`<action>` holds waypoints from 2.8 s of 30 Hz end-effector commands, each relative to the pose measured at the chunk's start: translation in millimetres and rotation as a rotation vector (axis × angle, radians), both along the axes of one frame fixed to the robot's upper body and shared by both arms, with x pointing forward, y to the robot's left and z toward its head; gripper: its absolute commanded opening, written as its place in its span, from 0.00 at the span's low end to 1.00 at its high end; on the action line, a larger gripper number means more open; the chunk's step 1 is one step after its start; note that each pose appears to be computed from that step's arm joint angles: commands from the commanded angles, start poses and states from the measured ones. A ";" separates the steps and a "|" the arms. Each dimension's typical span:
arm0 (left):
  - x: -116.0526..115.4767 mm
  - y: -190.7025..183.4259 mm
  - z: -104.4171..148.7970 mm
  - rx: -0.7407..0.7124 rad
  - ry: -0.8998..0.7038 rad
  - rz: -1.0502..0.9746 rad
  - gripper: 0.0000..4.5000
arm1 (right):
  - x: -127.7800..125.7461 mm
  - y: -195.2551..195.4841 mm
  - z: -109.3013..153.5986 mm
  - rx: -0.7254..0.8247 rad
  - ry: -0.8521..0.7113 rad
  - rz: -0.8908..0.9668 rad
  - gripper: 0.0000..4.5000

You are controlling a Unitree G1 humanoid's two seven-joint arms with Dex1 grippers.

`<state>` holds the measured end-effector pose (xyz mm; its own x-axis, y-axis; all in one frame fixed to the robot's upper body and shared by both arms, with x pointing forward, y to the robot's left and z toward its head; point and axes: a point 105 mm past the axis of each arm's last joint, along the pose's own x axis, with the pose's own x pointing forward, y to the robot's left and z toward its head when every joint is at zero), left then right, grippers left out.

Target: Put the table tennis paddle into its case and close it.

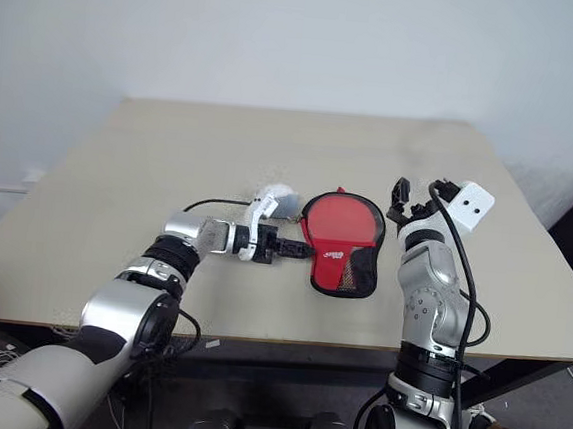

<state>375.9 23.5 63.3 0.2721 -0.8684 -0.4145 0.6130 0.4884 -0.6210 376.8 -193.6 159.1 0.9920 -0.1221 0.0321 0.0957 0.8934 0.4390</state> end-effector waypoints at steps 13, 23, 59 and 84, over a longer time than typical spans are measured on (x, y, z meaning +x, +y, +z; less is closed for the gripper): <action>-15.2 -62.2 3.8 -0.141 0.166 0.056 1.00 | -1.4 -6.6 9.9 -0.047 -0.035 -0.035 0.99; -13.4 -57.3 -1.5 -0.155 0.254 0.136 0.40 | -2.9 -9.1 3.6 -0.047 -0.020 -0.049 1.00; -63.6 18.2 28.6 -0.226 0.605 -0.029 0.00 | -4.2 7.5 -4.5 -0.060 -0.007 -0.029 1.00; -140.1 20.7 21.7 -0.040 0.665 -0.314 0.00 | -0.8 7.5 -5.8 -0.067 0.018 -0.022 1.00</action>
